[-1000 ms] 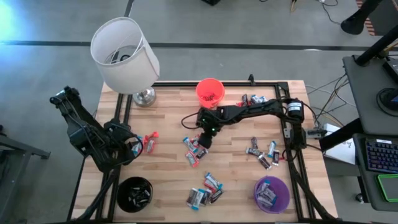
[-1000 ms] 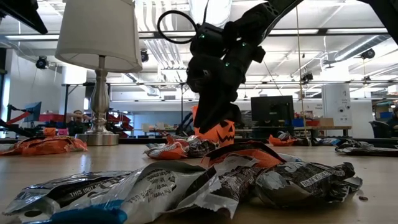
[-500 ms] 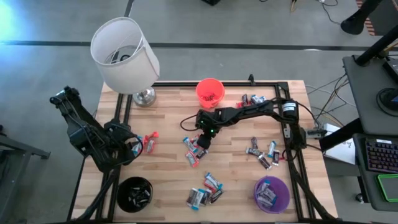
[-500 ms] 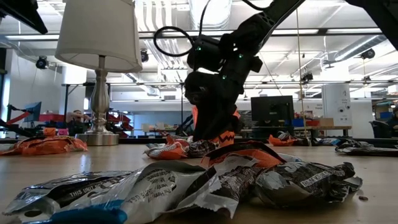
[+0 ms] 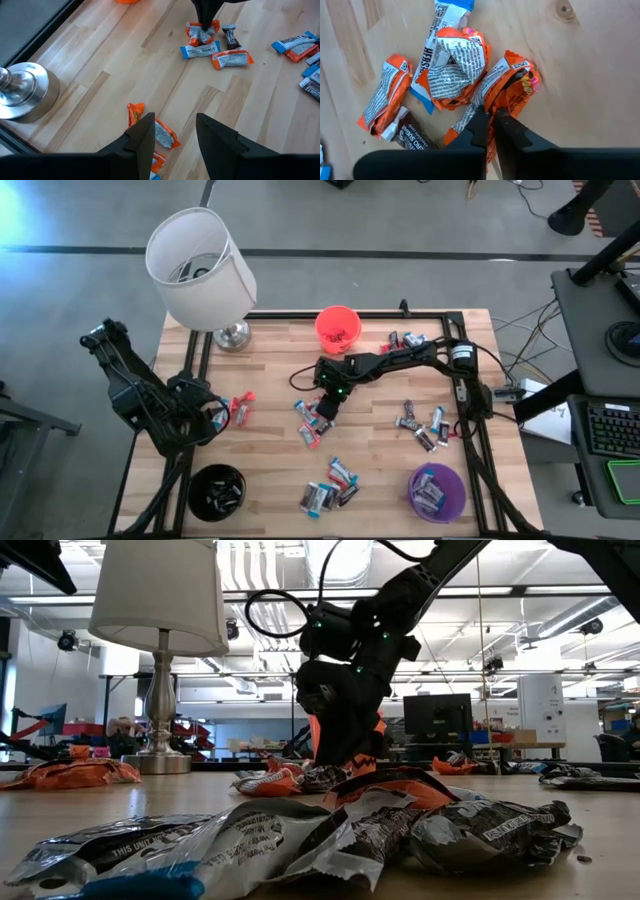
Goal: Organize candy in baskets
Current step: Put the orange chocolate into the orange bucket
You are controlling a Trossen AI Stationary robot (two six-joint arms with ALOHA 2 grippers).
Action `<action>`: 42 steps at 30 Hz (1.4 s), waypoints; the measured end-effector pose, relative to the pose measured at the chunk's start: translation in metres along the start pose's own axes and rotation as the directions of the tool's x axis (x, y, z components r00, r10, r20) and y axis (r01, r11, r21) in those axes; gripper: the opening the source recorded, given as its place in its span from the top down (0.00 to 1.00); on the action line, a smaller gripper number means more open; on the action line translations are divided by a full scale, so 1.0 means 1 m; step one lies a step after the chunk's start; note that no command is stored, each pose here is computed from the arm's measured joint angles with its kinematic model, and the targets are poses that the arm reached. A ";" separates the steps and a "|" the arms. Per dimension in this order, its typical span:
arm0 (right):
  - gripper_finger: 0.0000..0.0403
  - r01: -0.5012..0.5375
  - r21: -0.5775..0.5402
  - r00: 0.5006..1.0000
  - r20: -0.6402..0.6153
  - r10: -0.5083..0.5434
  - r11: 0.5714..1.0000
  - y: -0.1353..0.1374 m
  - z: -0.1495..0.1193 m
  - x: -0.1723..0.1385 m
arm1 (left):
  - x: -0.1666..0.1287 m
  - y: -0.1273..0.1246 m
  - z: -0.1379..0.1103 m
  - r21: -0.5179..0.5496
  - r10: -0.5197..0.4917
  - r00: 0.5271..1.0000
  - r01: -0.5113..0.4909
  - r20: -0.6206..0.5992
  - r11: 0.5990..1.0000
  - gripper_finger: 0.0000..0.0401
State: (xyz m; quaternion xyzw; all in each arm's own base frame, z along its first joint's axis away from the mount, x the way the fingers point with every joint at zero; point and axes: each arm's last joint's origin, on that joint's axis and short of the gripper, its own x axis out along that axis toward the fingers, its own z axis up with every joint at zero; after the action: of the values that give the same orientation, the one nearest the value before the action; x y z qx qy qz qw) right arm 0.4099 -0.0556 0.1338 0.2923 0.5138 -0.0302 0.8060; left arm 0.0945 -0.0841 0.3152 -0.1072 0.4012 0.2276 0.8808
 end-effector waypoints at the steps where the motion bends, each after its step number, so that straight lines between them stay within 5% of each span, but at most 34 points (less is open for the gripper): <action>1: 0.98 0.003 0.000 1.000 0.004 -0.003 1.000 0.001 0.000 -0.002 | 0.000 0.000 0.000 0.000 0.000 1.000 0.000 0.000 1.000 0.69; 12: 0.98 -0.005 -0.024 0.998 0.062 0.007 1.000 0.023 0.007 -0.057 | 0.000 -0.001 0.000 -0.007 -0.007 1.000 0.007 0.001 1.000 0.69; 23: 0.98 0.064 -0.041 0.950 0.310 -0.048 0.997 0.029 0.016 -0.138 | 0.000 -0.002 0.000 -0.012 -0.014 1.000 0.014 0.002 1.000 0.69; 32: 0.98 0.197 0.088 0.863 0.457 -0.215 0.976 -0.018 0.027 -0.191 | 0.002 -0.006 0.000 -0.002 -0.002 1.000 0.002 0.001 1.000 0.69; 42: 0.98 0.252 0.191 0.837 0.449 -0.313 0.949 -0.079 0.037 -0.202 | 0.007 -0.014 -0.002 -0.045 0.024 1.000 -0.025 -0.006 0.999 0.69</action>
State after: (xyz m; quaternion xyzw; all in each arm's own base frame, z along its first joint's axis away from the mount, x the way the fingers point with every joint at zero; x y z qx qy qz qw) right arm 0.3172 -0.1903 0.2812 0.2465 0.3356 -0.2514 0.8737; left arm 0.1038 -0.0953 0.3090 -0.1226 0.3995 0.2471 0.8742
